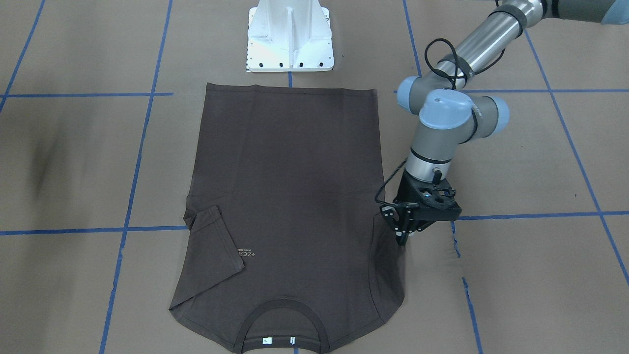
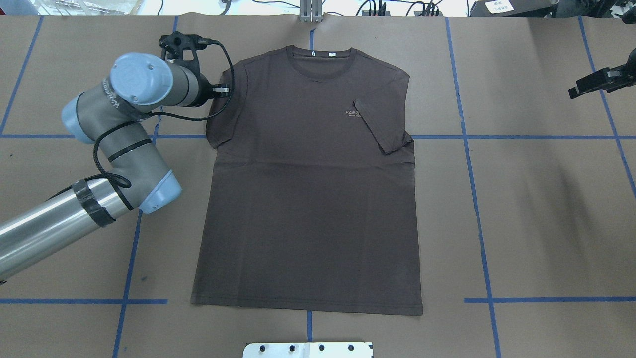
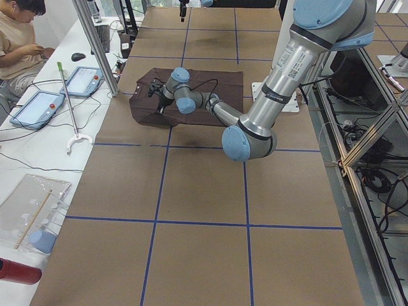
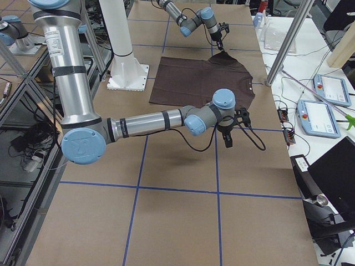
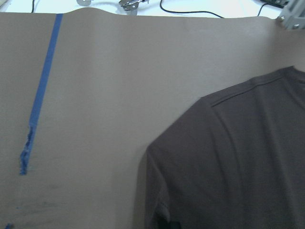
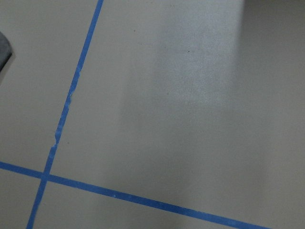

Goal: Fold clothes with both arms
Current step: 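Grasp the sleeve with the left gripper and fold it inward onto the shirt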

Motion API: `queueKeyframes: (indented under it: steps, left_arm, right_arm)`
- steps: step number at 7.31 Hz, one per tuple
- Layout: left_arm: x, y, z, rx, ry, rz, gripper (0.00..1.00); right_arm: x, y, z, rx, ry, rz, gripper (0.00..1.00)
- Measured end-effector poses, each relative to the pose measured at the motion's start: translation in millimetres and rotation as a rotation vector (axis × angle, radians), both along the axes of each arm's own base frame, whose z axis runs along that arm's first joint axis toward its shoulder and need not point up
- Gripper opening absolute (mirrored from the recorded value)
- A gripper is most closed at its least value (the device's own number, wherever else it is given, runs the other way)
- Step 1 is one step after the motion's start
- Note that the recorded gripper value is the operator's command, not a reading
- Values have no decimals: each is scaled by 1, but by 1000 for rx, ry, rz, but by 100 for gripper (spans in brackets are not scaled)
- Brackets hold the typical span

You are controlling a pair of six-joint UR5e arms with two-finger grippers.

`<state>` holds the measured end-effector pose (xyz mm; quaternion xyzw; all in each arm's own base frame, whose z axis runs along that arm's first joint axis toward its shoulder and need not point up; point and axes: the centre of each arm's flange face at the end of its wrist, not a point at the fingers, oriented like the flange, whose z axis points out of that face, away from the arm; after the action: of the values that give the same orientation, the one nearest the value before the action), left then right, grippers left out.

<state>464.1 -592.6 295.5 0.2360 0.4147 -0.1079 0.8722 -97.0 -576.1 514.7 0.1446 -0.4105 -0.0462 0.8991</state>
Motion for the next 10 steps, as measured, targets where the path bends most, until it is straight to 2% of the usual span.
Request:
queueKeyframes:
  steps: [3,4,5,6,8,10]
  left_arm:
    - [70,-5,-45,-109,-6,-11,0]
    - [83,-10,-46,-130,-16,-14,28]
    - [90,-13,-45,-138,-25,-14,99]
    - [93,-15,-47,-116,-45,9,100]
    - [82,-6,-50,-21,-78,84,100]
    - [41,31,-48,42,-30,115,100]
  right_arm:
    - [-1,-1,0,-1,2,1,100]
    - [-1,-1,-1,-2,2,2,100]
    - [-1,-2,-2,-2,1,4,100]
    - [-1,-2,-4,-2,-1,7,100]
    - [-7,0,-15,-13,-21,19,100]
    - [-50,27,-49,-98,-88,44,100]
